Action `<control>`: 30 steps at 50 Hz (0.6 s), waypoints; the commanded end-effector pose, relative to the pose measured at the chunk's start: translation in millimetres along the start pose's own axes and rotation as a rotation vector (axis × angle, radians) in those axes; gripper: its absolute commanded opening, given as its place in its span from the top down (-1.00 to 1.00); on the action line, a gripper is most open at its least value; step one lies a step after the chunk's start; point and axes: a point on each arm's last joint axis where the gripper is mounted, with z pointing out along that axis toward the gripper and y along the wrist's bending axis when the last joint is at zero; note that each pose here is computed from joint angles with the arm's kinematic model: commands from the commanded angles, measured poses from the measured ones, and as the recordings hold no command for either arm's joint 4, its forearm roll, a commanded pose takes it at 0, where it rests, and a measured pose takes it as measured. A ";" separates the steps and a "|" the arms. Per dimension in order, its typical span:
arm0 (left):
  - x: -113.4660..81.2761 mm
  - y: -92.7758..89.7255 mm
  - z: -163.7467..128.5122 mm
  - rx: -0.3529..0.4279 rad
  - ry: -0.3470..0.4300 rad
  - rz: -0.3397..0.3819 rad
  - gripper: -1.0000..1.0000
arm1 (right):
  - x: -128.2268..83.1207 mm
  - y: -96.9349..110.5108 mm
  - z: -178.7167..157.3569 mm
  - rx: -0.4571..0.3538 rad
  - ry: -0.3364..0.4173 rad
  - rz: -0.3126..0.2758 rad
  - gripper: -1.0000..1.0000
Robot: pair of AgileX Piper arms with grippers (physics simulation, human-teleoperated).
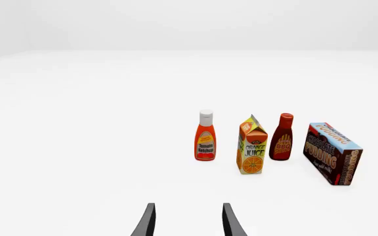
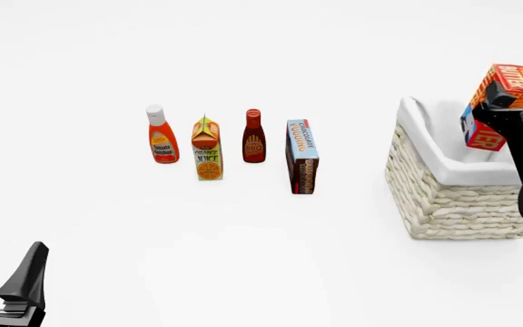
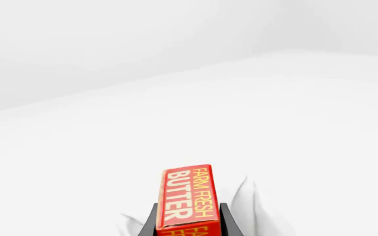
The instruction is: Pick the butter and place it in the basket.
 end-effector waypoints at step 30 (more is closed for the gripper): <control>0.0 0.0 0.0 0.000 0.000 0.000 -1.00 | 8.8 -4.8 14.4 0.007 -0.013 -0.009 1.00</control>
